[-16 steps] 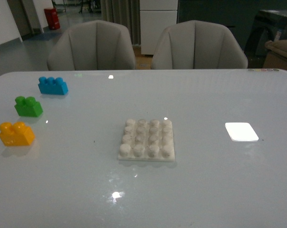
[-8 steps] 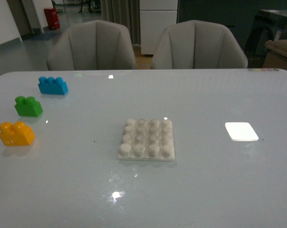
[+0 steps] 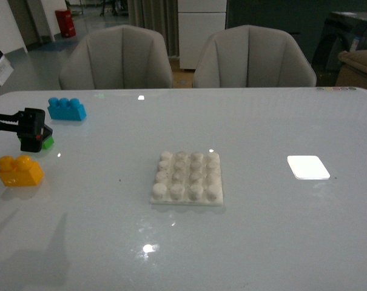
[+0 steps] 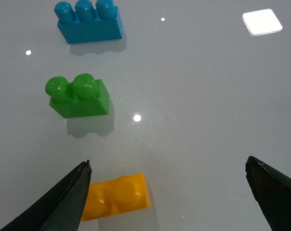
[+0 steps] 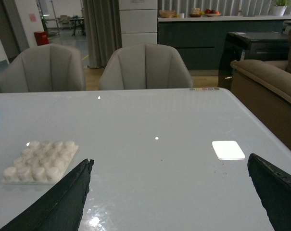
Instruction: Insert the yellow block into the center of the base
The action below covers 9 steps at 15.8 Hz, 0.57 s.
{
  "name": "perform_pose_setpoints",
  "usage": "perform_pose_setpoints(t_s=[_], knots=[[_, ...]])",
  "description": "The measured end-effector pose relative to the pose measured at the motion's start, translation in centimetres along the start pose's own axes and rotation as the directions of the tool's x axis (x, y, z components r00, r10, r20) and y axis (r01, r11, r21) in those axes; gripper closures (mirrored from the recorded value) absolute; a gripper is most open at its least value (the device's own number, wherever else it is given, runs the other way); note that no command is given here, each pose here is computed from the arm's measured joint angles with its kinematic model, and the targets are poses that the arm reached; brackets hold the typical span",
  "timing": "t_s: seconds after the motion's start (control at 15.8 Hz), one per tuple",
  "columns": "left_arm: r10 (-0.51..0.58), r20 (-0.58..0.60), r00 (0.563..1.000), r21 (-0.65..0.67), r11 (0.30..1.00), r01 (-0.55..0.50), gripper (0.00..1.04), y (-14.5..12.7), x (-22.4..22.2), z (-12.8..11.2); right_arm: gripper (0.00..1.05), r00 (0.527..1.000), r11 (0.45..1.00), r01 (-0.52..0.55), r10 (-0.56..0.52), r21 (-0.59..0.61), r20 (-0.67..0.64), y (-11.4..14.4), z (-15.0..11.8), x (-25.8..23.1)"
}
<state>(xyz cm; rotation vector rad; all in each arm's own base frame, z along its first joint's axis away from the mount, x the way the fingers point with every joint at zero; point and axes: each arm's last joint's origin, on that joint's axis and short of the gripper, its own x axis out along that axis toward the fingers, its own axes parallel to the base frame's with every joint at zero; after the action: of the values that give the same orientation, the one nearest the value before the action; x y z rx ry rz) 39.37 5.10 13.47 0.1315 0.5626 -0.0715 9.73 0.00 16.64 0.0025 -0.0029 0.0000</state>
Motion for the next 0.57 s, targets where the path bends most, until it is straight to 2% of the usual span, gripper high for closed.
perform_pose_setpoints(t_s=[0.19,0.57], knots=[[0.014,-0.024,1.000,0.000,1.000,-0.014,0.07,2.1,2.5,0.5,0.06,1.000,1.000,0.000,0.000,0.000,0.000,0.0,0.0,0.0],[-0.015,-0.085,0.996,-0.076,0.997,0.009,0.07,4.9,2.8,-1.3,0.06,1.000,1.000,0.000,0.000,0.000,0.000,0.0,0.0,0.0]])
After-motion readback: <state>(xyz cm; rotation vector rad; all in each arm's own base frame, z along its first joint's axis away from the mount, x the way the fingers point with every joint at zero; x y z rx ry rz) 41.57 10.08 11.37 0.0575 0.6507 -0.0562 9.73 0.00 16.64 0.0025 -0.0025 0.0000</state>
